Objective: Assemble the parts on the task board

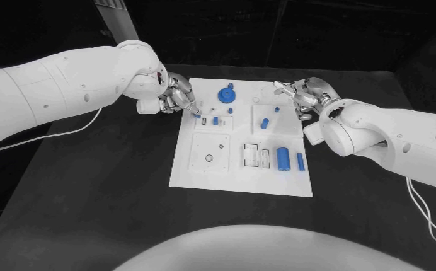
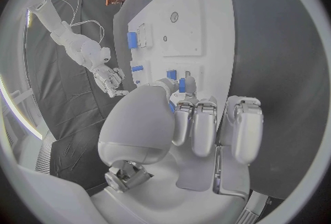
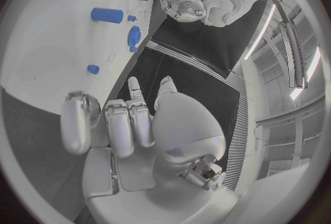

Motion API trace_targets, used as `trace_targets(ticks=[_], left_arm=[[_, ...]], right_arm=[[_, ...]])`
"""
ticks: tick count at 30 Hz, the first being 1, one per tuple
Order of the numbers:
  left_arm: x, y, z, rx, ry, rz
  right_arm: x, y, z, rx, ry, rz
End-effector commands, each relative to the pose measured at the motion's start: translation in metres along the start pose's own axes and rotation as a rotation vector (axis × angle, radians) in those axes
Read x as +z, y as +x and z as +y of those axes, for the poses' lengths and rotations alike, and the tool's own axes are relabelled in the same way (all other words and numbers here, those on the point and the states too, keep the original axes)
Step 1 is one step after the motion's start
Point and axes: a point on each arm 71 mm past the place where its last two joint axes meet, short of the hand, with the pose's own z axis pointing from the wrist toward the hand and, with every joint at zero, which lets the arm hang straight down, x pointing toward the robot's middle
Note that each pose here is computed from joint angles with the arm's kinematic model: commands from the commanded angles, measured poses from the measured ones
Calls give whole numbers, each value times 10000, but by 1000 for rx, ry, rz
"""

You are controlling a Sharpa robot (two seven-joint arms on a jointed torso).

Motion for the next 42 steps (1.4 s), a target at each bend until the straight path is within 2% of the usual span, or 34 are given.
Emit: trace_targets(ticks=[1,10,15,29,42], left_arm=[[21,17,-8,0,-43,12],[88,57,-84,12,-75,11],[117,69,-107,46,-93,-9],[158,85,-123,60,-103,-27],[201,104,-154,67,-108,-17]], right_arm=[[0,2,16,0,-9,-1],[2,11,22,0,-11,0],[4,19,26,1,-13,2],[2,21,34,1,-21,0],[-5,24,39,-1,-25,0]])
